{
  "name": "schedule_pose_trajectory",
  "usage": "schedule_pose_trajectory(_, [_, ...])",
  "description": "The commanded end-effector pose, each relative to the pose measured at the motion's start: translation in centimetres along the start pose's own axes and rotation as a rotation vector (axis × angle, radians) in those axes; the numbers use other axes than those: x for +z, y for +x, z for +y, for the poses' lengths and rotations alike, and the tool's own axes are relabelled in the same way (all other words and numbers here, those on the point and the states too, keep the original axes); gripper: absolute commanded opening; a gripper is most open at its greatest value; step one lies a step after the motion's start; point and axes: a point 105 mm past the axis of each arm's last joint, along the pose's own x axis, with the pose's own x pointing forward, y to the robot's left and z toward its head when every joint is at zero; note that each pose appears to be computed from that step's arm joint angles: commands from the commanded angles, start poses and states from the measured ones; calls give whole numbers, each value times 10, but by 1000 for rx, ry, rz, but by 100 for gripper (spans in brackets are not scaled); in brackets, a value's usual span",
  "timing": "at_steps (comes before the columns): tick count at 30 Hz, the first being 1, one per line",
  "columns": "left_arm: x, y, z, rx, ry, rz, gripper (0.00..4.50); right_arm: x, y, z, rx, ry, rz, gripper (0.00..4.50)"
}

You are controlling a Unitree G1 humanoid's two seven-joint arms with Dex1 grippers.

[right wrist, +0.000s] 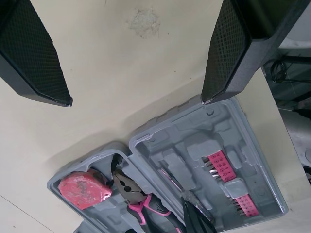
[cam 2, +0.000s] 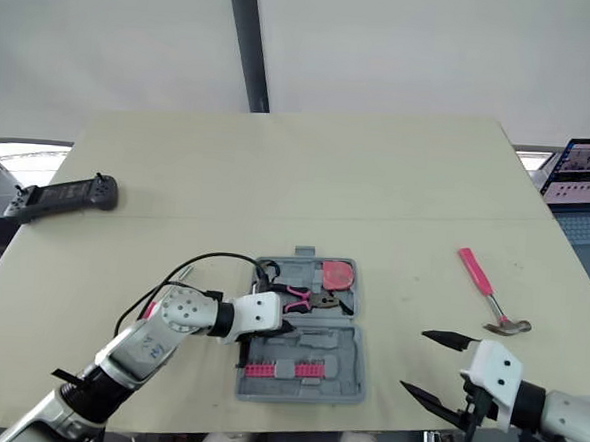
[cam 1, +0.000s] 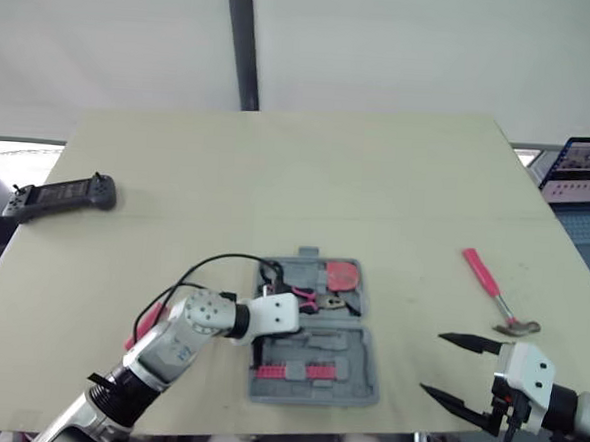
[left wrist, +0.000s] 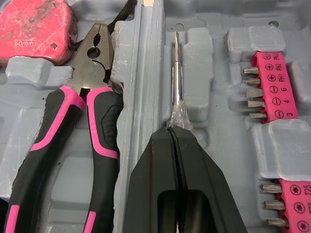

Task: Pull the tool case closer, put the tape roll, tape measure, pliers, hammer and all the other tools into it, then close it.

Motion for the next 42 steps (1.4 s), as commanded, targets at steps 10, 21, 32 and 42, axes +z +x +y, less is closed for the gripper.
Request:
schedule_pose_trajectory(10, [-54,21,-38,-141,-99,229,2,6,-6,-4,-32,-27,-5,450])
schedule_pose_trajectory(21, [-61,30,-44,-171,-72,277,2,6,-7,-4,-33,-27,-3,450])
schedule_pose_trajectory(32, [-68,36,-60,-211,-62,325,2,7,-10,-5,-31,-29,2,450])
schedule_pose_trajectory(42, [-74,40,-68,-226,-58,358,2,9,-9,-6,-27,-28,2,450])
